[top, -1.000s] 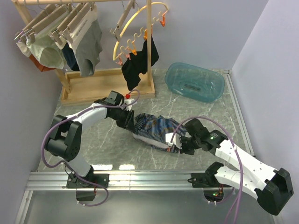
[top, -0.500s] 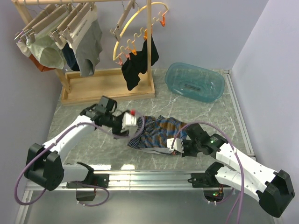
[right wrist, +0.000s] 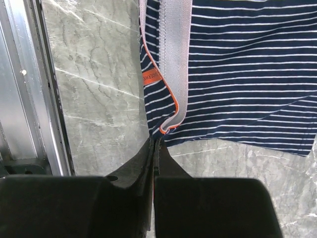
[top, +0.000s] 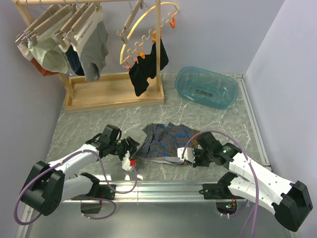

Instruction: Clip the underwear to the hanger

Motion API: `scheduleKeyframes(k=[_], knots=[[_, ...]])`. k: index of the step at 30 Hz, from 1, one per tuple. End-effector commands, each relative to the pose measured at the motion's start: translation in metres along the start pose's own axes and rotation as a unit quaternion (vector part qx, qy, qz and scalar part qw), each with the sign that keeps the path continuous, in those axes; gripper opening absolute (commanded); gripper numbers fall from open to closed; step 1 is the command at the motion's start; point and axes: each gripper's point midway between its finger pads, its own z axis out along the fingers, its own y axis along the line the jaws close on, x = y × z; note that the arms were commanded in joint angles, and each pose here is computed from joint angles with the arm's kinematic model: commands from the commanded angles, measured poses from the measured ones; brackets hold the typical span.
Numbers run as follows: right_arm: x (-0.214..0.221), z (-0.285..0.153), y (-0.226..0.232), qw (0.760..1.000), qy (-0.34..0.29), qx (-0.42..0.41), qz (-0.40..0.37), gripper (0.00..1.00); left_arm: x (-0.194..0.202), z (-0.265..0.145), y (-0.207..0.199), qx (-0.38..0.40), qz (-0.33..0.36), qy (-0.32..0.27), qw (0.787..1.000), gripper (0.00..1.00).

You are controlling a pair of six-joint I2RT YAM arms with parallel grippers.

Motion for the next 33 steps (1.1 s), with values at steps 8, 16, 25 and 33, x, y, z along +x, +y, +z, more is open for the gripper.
scheduleKeyframes(k=[8, 16, 25, 33], knots=[[-0.005, 0.002, -0.005, 1.0, -0.011, 0.013, -0.003, 0.0, -0.022, 0.013, -0.014, -0.006, 0.166, -0.058, 0.984, 0.57], [-0.007, 0.0, -0.008, 1.0, -0.018, 0.023, 0.002, 0.0, -0.027, 0.022, -0.013, -0.009, 0.146, -0.07, 0.987, 0.37], [-0.027, -0.027, -0.053, 0.99, -0.072, 0.109, 0.058, 0.0, -0.039, -0.01, 0.058, -0.063, -0.076, -0.071, 0.993, 0.0], [-0.056, -0.132, -0.173, 0.944, -0.152, 0.24, 0.166, 0.0, -0.031, -0.077, 0.186, -0.19, -0.333, -0.051, 0.922, 0.0]])
